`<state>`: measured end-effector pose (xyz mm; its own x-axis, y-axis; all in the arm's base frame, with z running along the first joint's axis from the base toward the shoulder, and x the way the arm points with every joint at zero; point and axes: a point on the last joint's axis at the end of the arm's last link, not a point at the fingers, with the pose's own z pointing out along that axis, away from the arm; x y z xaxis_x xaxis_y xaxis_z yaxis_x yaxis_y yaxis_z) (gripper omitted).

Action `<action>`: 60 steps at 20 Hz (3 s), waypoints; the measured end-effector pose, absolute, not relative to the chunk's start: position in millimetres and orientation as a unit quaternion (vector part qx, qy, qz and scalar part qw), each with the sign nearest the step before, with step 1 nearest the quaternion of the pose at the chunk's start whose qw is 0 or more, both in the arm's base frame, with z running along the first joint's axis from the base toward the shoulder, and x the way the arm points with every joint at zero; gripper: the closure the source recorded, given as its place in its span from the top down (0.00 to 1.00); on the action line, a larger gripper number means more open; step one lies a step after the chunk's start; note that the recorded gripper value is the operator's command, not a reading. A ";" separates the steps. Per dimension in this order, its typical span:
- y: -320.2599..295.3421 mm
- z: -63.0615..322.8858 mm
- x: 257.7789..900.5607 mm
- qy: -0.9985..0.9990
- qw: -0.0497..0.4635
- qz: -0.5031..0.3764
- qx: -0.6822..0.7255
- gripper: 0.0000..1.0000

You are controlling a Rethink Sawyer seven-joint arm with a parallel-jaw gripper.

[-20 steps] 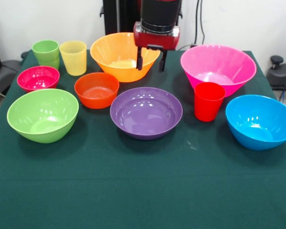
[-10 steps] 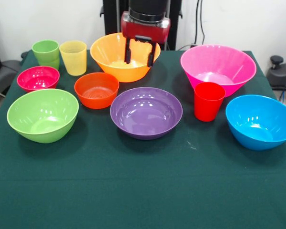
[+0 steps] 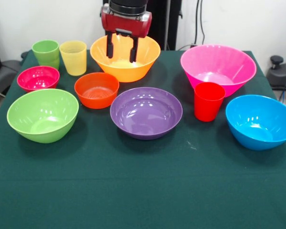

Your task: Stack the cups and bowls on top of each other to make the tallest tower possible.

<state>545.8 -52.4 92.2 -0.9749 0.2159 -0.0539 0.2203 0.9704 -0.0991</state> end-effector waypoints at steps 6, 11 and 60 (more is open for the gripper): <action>-57.1 98.9 546.3 0.992 0.013 -0.052 0.115 1.00; -58.3 97.3 547.0 0.992 0.012 -0.048 0.117 1.00; -15.4 87.9 515.4 0.995 0.004 -0.051 0.081 1.00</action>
<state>515.4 -15.4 87.9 -0.9869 0.1606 -0.0168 0.1615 0.9817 -0.1009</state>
